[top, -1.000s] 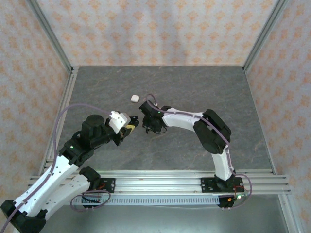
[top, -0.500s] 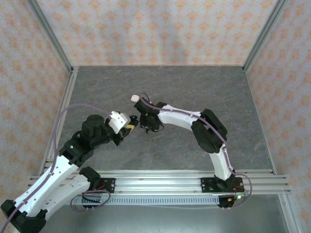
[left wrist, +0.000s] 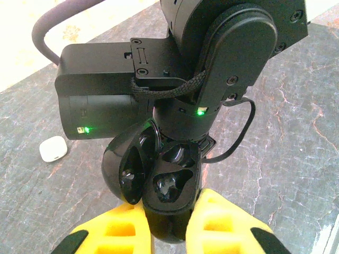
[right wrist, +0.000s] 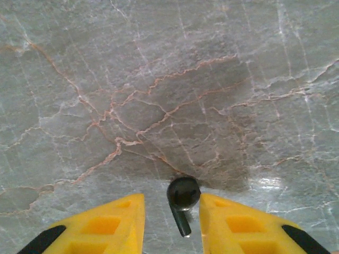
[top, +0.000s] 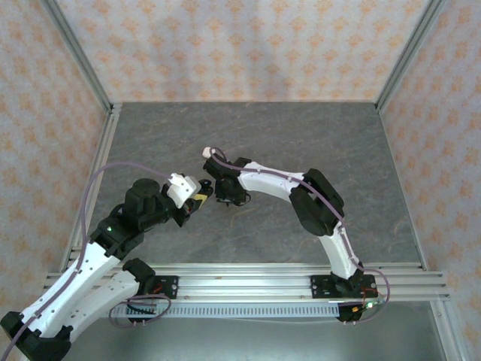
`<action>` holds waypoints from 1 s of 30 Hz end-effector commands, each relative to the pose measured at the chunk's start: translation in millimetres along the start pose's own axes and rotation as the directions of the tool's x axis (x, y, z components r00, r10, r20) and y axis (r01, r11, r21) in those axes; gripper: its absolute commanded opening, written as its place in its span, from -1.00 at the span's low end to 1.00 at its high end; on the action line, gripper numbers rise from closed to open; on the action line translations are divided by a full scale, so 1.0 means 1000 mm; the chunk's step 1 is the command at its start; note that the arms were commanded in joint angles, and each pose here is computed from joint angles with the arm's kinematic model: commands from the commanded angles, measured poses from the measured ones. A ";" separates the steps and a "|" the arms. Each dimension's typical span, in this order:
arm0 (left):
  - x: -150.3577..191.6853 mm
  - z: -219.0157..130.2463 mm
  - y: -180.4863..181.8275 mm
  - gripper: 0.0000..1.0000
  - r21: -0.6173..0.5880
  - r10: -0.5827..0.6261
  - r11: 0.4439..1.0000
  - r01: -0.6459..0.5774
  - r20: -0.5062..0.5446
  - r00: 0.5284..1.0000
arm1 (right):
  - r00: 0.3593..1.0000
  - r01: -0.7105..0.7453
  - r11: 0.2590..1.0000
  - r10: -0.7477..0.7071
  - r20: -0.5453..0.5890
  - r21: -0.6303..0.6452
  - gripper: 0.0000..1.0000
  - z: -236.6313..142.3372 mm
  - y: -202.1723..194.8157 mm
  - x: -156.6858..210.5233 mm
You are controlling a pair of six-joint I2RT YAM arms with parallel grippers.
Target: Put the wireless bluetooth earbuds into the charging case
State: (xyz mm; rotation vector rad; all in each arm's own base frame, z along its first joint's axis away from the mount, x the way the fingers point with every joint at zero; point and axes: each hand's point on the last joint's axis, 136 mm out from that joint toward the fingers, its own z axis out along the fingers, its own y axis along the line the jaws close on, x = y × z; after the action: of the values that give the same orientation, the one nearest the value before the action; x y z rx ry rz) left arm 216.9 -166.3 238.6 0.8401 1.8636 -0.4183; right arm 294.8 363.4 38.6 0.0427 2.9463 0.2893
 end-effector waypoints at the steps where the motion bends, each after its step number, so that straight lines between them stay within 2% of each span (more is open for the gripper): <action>1: 0.001 -0.001 0.003 -1.00 -0.019 0.018 1.000 -0.018 -0.001 1.000 | 0.999 0.027 0.998 -0.029 0.023 0.061 -0.33 -0.005 -0.009 -0.003; 20: 0.003 -0.003 0.002 -1.00 -0.020 0.018 1.000 -0.018 -0.005 1.000 | 0.999 0.035 0.996 -0.033 -0.030 0.082 -0.35 0.023 -0.012 0.006; 30: -0.001 -0.005 -0.004 -1.00 0.013 0.035 0.999 -0.036 0.035 0.999 | 0.999 0.047 0.996 -0.045 -0.025 0.075 -0.57 0.022 -0.011 0.003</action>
State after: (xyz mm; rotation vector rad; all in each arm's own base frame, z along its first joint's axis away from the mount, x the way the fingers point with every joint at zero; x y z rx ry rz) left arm 214.3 -165.2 238.8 0.8413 1.8528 -0.4192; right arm 294.2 355.9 23.9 0.0046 2.9743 0.1983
